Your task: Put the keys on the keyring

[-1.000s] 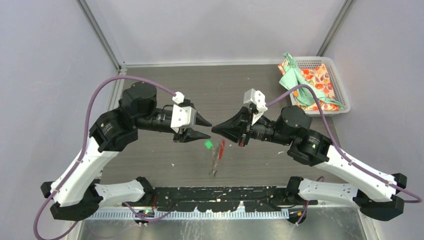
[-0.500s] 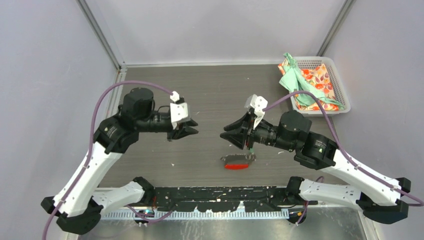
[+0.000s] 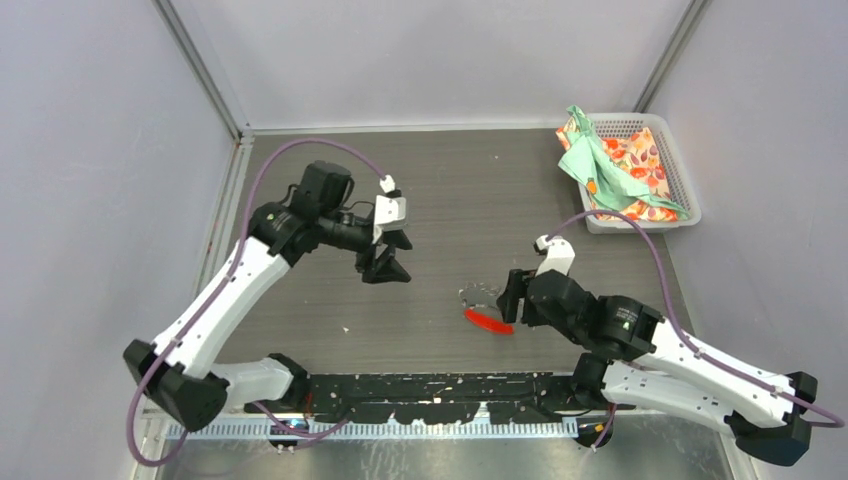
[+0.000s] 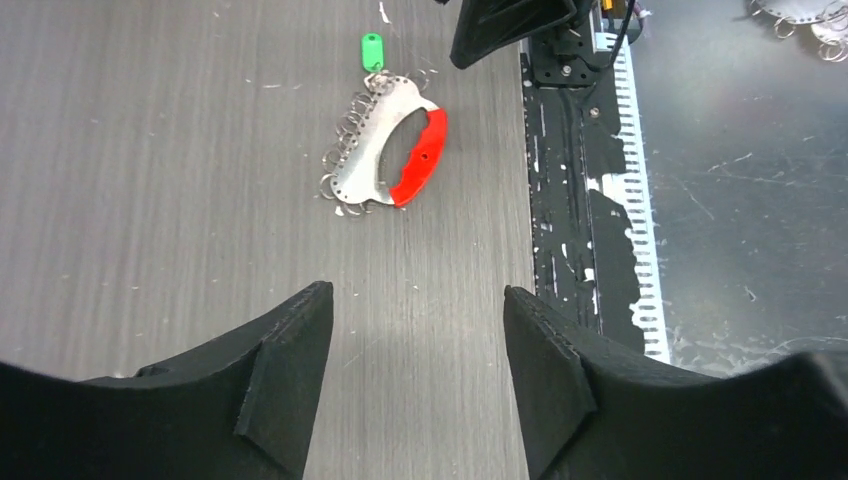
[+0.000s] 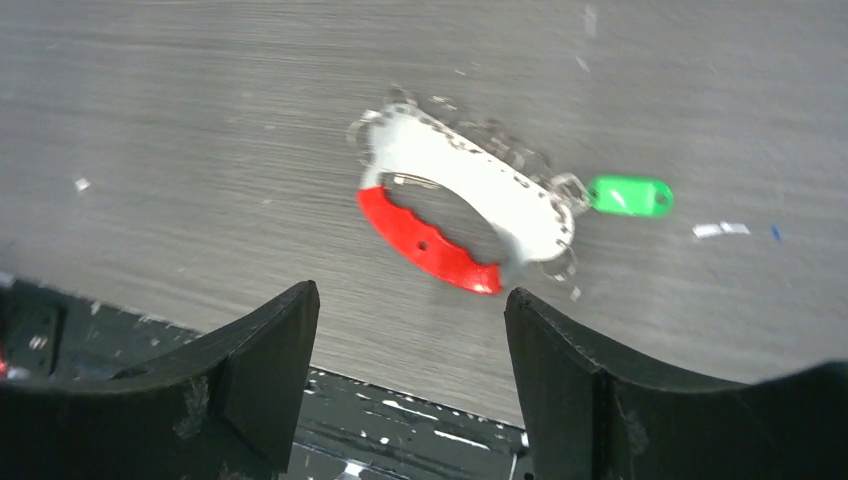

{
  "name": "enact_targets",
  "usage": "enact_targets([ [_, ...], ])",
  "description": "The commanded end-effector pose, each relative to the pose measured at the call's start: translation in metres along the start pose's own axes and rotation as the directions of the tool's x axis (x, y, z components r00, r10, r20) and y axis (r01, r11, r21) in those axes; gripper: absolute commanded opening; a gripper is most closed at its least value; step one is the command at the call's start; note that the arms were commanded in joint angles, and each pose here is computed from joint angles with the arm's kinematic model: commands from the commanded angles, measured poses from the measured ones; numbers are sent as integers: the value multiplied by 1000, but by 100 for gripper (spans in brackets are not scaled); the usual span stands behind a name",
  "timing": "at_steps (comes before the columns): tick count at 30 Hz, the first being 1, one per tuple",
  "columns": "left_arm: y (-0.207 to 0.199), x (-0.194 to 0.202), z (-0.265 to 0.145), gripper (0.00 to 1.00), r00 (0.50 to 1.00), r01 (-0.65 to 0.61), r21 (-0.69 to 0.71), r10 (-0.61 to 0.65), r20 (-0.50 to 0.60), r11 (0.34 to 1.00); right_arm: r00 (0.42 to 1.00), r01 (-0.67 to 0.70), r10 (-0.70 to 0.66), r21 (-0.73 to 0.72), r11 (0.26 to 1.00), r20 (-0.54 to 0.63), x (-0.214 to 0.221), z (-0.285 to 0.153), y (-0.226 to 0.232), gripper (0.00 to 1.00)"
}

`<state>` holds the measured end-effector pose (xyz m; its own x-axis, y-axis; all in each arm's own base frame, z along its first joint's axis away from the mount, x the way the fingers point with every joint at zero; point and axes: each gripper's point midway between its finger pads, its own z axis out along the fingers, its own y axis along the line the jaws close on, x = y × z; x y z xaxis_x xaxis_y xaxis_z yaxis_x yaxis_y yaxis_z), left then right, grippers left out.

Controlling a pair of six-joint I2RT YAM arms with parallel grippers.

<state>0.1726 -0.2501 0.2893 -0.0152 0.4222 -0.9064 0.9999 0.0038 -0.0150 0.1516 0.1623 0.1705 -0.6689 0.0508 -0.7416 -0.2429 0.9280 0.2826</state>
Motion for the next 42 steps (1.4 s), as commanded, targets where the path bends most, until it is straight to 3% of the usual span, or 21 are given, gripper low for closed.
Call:
enact_targets([
  [1,9,-12,10,65,999,-17,59,15,30,998,973,-231,220,252,940,71,9,0,-47,75],
  [8,12,-5,10,63,1000,-12,44,12,-4,999,935,-353,316,322,878,164,4,30,-70,66],
  [12,9,1,7,61,999,-16,36,17,-28,999,907,-415,414,342,843,78,22,62,-81,60],
  [17,8,5,4,60,999,-27,21,28,-39,999,904,-395,427,370,841,-5,33,83,-88,55],
  [25,3,2,-1,60,998,-59,4,59,-20,998,880,-423,475,407,809,-30,45,104,-101,47],
  [34,-1,1,-6,59,996,-88,-9,88,-11,996,857,-439,509,402,804,-83,49,124,-104,22],
  [38,-4,2,-7,58,995,-102,-14,102,-5,995,870,-432,486,348,832,-80,33,122,-94,1],
  [42,-6,3,-7,58,995,-101,-13,101,2,995,901,-400,426,221,890,-84,8,117,-73,1],
])
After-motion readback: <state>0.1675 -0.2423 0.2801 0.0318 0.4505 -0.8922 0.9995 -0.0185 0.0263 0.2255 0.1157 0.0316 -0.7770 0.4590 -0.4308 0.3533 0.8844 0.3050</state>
